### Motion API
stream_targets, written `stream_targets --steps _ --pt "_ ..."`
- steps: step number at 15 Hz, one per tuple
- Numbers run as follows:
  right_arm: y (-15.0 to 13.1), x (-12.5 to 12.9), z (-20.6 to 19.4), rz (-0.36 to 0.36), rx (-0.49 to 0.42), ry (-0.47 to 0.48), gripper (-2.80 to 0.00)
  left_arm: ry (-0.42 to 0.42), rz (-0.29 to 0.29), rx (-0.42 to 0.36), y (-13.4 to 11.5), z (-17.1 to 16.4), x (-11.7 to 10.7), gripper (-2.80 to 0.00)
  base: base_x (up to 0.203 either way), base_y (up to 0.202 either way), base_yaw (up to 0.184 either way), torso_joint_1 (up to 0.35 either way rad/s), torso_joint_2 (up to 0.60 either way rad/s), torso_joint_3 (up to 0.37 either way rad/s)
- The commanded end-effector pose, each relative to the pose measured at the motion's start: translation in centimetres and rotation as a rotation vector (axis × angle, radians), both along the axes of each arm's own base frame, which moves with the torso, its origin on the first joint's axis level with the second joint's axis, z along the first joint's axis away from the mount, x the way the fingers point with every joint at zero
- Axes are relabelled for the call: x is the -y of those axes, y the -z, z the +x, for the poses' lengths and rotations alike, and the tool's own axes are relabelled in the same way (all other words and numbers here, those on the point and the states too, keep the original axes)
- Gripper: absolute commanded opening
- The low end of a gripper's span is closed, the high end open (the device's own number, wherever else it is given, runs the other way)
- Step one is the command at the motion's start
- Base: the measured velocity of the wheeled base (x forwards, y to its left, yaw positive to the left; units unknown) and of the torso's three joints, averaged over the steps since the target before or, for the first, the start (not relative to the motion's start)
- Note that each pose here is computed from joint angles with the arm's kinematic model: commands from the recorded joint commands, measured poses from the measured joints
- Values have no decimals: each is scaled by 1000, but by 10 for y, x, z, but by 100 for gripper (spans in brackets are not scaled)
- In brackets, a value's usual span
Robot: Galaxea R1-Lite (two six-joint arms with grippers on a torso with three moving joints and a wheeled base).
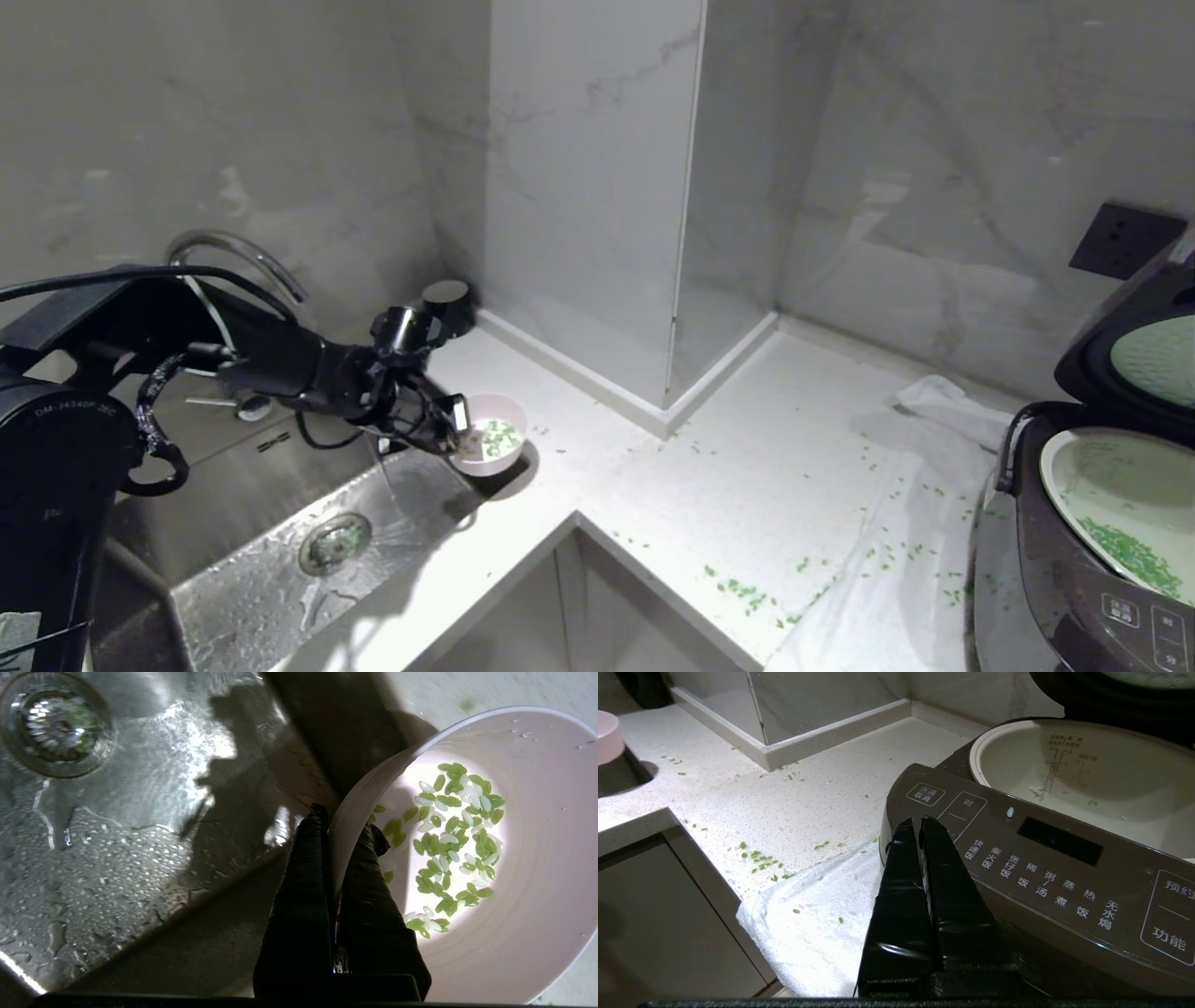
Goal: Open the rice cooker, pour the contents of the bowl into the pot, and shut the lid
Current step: Fill a bowl with water from the tap
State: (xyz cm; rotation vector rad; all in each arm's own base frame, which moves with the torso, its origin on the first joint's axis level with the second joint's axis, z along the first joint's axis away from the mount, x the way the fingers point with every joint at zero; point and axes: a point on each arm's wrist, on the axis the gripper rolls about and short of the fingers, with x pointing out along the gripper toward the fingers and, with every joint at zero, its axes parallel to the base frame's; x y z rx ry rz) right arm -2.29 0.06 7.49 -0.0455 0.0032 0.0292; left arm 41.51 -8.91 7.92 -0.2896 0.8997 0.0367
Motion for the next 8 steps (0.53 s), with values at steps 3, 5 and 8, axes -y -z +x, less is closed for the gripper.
stream_targets --steps 3,5,8 --pt "0 0 0 0 -1 0 -280 -172 -17 -29 9 8 -67 -280 0 0 0 0 0 0" --pt "0 0 0 0 -1 -1 -280 -256 -27 -61 21 8 -96 -280 0 0 0 0 0 0" --pt "0 0 0 0 -1 -2 -280 -352 -42 -66 27 10 -130 -280 0 0 0 0 0 0"
